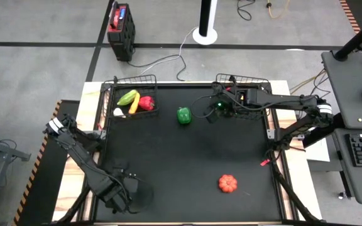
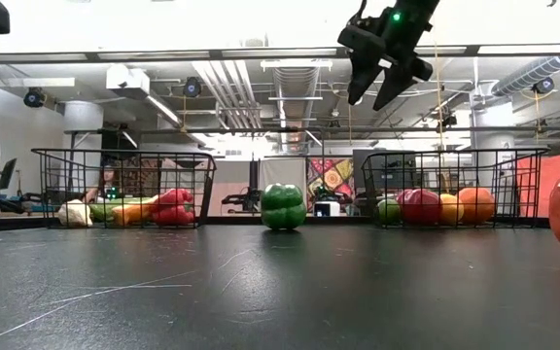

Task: Sort produce into baskets
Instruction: Put the apple into the right wire basket

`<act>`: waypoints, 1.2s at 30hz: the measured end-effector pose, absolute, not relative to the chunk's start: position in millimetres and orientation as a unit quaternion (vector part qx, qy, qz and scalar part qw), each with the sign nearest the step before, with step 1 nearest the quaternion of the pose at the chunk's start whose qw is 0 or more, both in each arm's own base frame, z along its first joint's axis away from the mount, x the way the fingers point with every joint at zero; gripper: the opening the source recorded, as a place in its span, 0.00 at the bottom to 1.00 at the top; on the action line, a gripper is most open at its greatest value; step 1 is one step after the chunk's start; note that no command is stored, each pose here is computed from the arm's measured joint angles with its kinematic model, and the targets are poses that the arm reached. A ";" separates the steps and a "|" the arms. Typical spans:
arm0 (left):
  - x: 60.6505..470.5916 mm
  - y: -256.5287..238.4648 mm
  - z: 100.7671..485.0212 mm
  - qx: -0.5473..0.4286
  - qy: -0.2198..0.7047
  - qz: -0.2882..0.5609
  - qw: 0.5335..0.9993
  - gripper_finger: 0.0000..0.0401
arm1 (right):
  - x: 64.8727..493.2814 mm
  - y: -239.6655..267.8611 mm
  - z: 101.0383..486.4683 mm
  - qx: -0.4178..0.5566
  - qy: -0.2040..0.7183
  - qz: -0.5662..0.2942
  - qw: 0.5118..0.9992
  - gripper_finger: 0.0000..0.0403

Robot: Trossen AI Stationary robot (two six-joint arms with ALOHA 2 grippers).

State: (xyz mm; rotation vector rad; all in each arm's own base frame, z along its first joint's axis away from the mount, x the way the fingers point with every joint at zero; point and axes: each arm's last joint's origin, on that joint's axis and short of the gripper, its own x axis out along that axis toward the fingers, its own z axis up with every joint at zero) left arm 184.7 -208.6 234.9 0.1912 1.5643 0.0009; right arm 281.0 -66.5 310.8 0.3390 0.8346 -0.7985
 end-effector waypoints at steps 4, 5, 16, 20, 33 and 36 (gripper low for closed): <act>186.2 -212.9 238.9 0.086 0.694 -0.017 0.715 0.73 | 281.0 -66.5 310.9 0.161 0.392 -0.376 0.824 0.78; 186.0 -213.7 240.0 0.088 0.693 -0.022 0.715 0.73 | 281.0 -66.5 310.9 0.163 0.391 -0.377 0.824 0.78; 185.6 -216.2 242.3 0.080 0.696 -0.035 0.712 0.87 | 281.0 -66.5 310.9 0.165 0.390 -0.378 0.823 0.80; 185.5 -216.2 242.2 0.060 0.700 -0.021 0.711 0.94 | 281.4 -64.8 310.9 0.164 0.390 -0.376 0.824 0.79; 173.2 -204.7 210.7 0.070 0.742 -0.007 0.666 0.94 | 282.3 -62.1 310.6 0.162 0.391 -0.371 0.826 0.81; 171.8 -203.5 202.5 0.069 0.744 -0.013 0.665 0.94 | 282.6 -60.5 310.6 0.161 0.392 -0.369 0.827 0.80</act>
